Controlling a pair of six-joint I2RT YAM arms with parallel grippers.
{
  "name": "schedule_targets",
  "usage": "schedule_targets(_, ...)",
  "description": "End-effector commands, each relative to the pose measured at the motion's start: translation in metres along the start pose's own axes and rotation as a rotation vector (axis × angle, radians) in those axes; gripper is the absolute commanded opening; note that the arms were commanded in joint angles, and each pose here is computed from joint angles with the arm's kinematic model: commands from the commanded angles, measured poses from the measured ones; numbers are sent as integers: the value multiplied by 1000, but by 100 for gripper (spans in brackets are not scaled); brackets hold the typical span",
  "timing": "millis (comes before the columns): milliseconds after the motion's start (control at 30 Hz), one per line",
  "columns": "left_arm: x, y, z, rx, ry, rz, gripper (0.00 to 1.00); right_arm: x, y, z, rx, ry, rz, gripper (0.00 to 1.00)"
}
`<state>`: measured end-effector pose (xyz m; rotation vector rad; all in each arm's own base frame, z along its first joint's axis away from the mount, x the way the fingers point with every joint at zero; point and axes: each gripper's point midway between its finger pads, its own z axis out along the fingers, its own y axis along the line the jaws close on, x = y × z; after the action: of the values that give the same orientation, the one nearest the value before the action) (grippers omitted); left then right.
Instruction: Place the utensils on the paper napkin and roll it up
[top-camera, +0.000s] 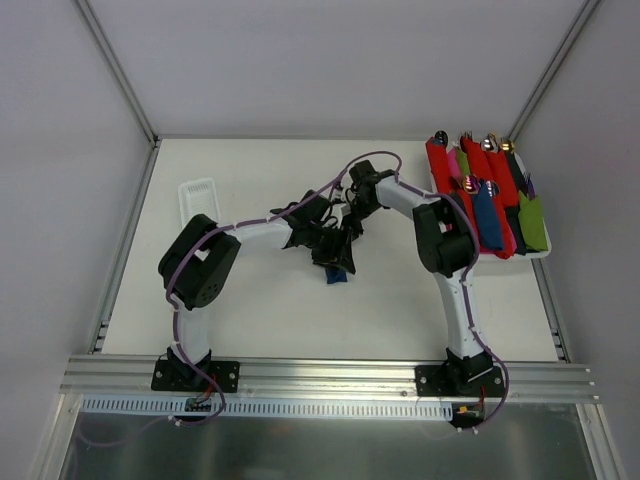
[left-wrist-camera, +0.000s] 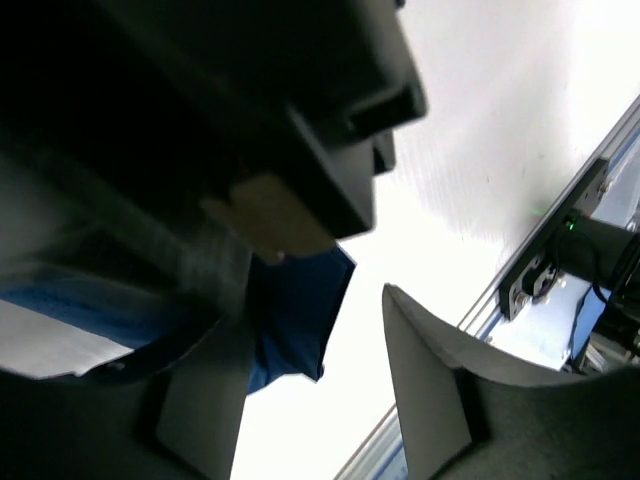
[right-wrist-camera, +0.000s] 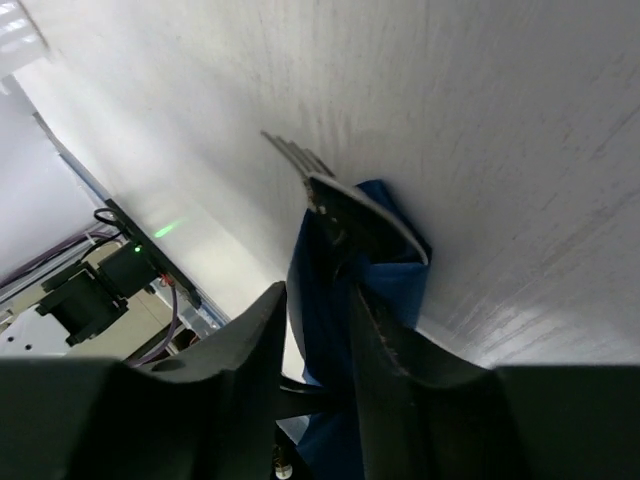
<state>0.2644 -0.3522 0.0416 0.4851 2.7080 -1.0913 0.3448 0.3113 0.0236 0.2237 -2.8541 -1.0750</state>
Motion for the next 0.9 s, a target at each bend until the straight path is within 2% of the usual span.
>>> schedule_targets(0, 30, 37, 14, -123, 74, -38, 55, -22, -1, -28, -2, -76, -38, 38)
schedule_targets(67, 30, 39, 14, -122, 81, -40, 58, -29, -2, -42, -40, -97, -29, 45)
schedule_targets(100, 32, 40, 14, -123, 90, -46, 59, -30, -1, -47, -55, -102, -30, 52)
schedule_targets(167, 34, 42, 17, -123, 107, -49, 61, -26, 0, -59, -79, -83, -42, 57)
schedule_targets(333, 36, 43, 18, -124, 131, -45, 65, 0, -3, -66, -44, -4, -96, 56)
schedule_targets(433, 35, 43, 19, -122, 135, -38, 66, 15, -15, -63, 15, 34, -97, 55)
schedule_targets(633, 34, 46, 20, -138, 144, -31, 66, 32, -14, -55, 5, 95, -74, 55)
schedule_targets(800, 37, 51, 19, -164, 159, -33, 62, 41, -16, -56, 21, 125, -86, 51)
schedule_targets(867, 36, 53, 19, -178, 159, -28, 55, 44, -14, -56, 8, 132, -95, 47)
